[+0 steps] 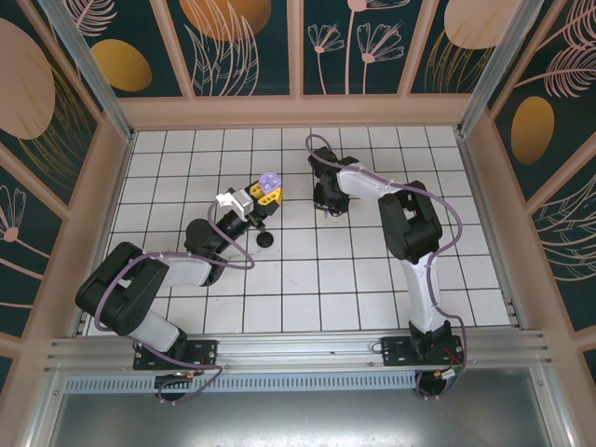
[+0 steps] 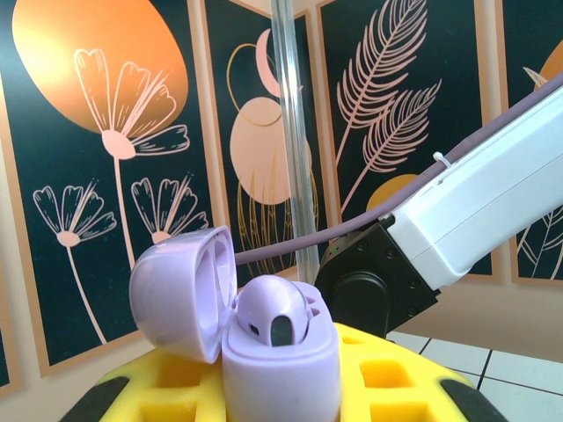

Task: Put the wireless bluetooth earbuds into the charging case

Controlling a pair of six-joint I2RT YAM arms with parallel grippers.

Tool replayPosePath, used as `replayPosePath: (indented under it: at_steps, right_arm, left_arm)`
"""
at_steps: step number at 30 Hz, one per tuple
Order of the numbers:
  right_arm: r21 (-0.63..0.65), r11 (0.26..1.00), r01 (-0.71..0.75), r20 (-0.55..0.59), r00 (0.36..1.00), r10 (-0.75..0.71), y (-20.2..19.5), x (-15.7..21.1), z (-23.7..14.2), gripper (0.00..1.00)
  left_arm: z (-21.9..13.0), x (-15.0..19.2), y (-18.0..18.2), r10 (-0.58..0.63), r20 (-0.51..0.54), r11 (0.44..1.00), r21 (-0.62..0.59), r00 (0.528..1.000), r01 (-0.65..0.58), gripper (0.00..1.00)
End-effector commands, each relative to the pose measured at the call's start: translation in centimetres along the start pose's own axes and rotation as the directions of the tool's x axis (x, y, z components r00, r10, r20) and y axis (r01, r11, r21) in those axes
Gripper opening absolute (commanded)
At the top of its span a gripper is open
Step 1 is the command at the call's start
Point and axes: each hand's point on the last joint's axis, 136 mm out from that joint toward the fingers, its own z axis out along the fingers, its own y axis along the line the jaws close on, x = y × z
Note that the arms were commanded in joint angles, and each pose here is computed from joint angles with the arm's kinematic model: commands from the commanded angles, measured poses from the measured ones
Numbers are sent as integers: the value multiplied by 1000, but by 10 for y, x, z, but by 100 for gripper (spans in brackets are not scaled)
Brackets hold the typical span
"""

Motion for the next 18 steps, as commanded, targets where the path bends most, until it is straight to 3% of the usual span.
replayPosePath:
  at_steps: [1, 9, 18]
  right_arm:
    - [3, 1000, 24, -19, 1000, -24, 3, 13, 2, 20]
    - [-53, 999, 12, 49, 999, -10, 10, 3, -22, 19]
    - [-161, 987, 3, 207, 978, 30, 14, -14, -81, 18]
  left_arm:
    - [-1, -32, -6, 51, 129, 998, 17, 990, -54, 0]
    - [0, -35, -6, 53, 130, 998, 21, 990, -56, 0]
    - [3, -40, -10, 68, 125, 996, 45, 990, -74, 0]
